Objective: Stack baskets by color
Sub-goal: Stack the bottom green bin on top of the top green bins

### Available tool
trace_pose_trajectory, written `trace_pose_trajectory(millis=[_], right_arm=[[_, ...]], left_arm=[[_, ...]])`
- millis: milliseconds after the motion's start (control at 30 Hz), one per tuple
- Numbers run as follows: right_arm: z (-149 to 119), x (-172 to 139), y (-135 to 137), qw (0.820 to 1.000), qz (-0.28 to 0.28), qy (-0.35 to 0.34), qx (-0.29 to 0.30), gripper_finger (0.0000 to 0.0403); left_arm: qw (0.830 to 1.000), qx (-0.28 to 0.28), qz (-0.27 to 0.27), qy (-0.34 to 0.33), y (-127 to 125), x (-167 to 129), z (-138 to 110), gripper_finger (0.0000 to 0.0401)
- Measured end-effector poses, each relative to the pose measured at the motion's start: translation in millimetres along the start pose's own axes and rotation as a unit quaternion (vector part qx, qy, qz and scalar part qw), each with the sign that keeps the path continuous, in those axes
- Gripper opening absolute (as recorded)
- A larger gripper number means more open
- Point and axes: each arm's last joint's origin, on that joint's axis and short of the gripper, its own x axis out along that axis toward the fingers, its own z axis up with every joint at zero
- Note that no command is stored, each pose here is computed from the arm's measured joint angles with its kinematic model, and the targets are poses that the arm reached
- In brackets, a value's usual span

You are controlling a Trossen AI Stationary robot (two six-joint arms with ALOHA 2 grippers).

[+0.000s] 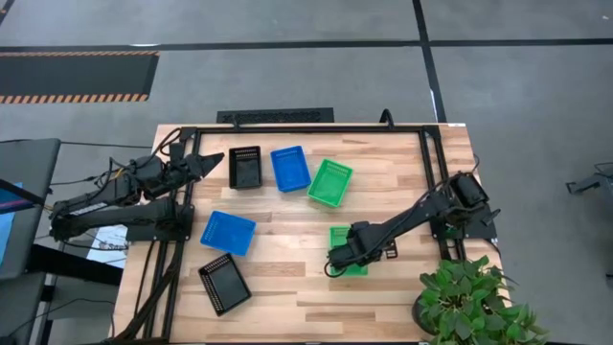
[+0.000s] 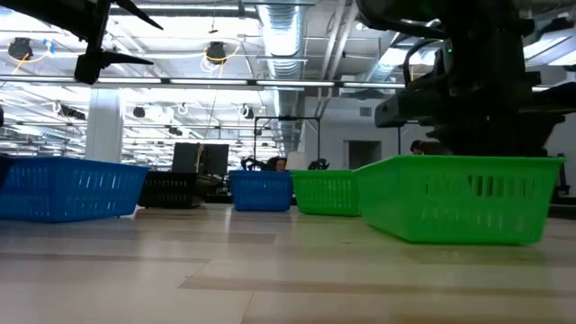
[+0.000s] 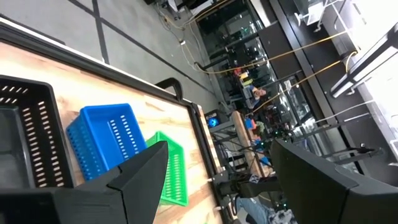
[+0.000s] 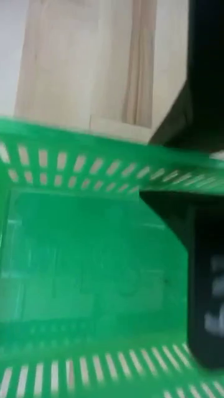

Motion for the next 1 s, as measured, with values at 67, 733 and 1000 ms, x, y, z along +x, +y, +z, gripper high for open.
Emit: trace_pose_trajectory(millis=[67,733,1000], right_arm=[[2,0,1,1.0,0.001,0.003,-0.01,0.003],[96,-115,-42,0.926,0.243,-0.219,0.186,0.0005],[151,-66,-30,0.887,0.326,-0.197,0.262,0.0013]], left_arm=[[1.0,0.0,0.001,-0.001,0,0,0,0.0274],[1.0,0.003,0.005,-0.007,1,0,0,0.0274],[1.0,0.003,0.009,-0.018,1,0,1,0.0274]])
